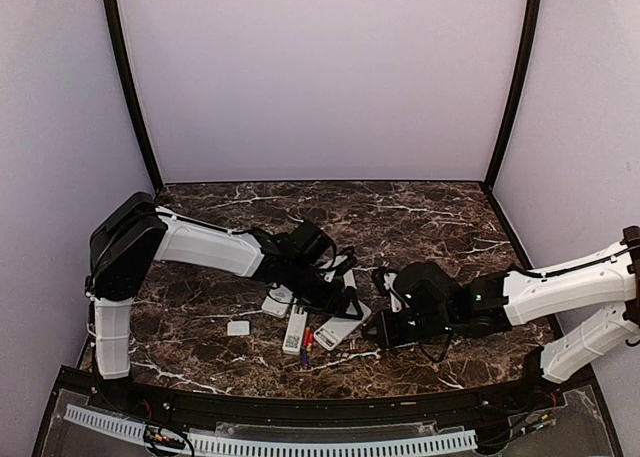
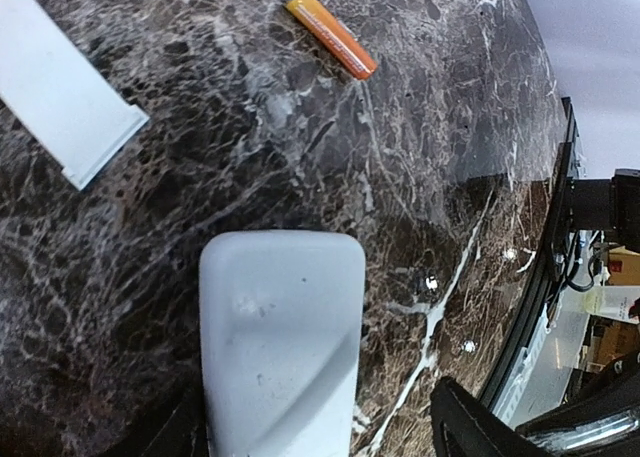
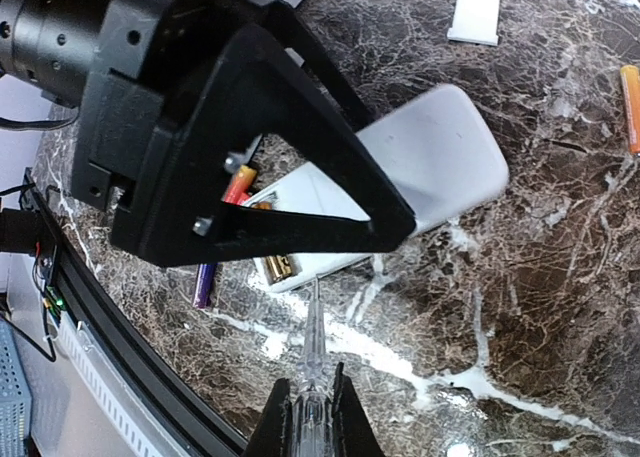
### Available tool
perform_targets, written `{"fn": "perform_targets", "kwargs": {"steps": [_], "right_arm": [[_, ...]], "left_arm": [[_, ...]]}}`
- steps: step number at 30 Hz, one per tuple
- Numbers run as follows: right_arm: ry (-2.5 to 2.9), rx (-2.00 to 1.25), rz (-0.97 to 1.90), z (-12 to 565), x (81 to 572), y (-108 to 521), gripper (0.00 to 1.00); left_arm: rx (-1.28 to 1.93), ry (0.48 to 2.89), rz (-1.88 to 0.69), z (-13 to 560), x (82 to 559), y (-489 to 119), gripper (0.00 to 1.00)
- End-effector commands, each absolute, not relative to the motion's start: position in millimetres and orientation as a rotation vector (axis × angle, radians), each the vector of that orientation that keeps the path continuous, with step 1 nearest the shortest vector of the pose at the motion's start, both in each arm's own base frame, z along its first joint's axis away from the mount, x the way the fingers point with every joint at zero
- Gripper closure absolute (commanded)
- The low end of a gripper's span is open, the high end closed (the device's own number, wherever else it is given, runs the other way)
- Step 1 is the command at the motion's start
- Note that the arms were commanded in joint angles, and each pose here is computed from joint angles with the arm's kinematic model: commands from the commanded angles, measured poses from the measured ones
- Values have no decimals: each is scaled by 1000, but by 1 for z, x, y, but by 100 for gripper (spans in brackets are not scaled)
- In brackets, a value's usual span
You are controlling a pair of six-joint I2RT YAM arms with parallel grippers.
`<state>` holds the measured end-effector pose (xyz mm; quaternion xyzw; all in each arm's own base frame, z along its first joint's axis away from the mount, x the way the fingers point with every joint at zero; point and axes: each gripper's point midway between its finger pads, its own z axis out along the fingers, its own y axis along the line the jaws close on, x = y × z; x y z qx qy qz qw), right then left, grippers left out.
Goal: Unload the batteries from the remote control
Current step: Remove the battery from the remote control without the battery cover.
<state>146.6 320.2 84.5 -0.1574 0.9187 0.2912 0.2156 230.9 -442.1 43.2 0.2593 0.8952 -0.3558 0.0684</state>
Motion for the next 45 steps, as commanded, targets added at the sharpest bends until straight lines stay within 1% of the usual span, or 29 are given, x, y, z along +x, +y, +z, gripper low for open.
{"fn": "perform_targets", "kwargs": {"steps": [1,5,12,17,23,25,26,27,28,29,31,38,45], "right_arm": [[2456,-451,914,112,147,336,100],[2453,-391,913,117,146,321,100],[2403,-275,935,136,143,287,100],[2370,-213,954,143,143,272,100],[2374,-163,961,140,146,273,100],[2377,-145,964,138,148,276,100],[2378,-138,965,137,149,279,100],[2380,-129,966,136,150,281,100],[2382,-127,968,135,151,285,100],[2382,-129,973,135,152,289,100],[2393,-129,971,132,155,298,100],[2421,-117,965,125,163,321,100],[2470,-122,910,116,165,332,100]], "left_arm": [[899,2633,-1243,51,220,-461,24],[987,2585,-1338,56,209,-476,24],[1096,2507,-1415,62,195,-498,25],[1031,2435,-1323,86,216,-498,25],[772,2457,-1226,105,254,-460,25],[726,2486,-1200,100,257,-442,29],[717,2492,-1188,102,258,-437,35],[716,2510,-1175,98,257,-432,38],[717,2540,-1158,94,253,-427,44],[716,2580,-1140,86,249,-421,46],[710,2620,-1128,77,243,-414,55],[687,2677,-1124,60,232,-403,63],[692,2719,-1053,46,229,-392,70]]}}
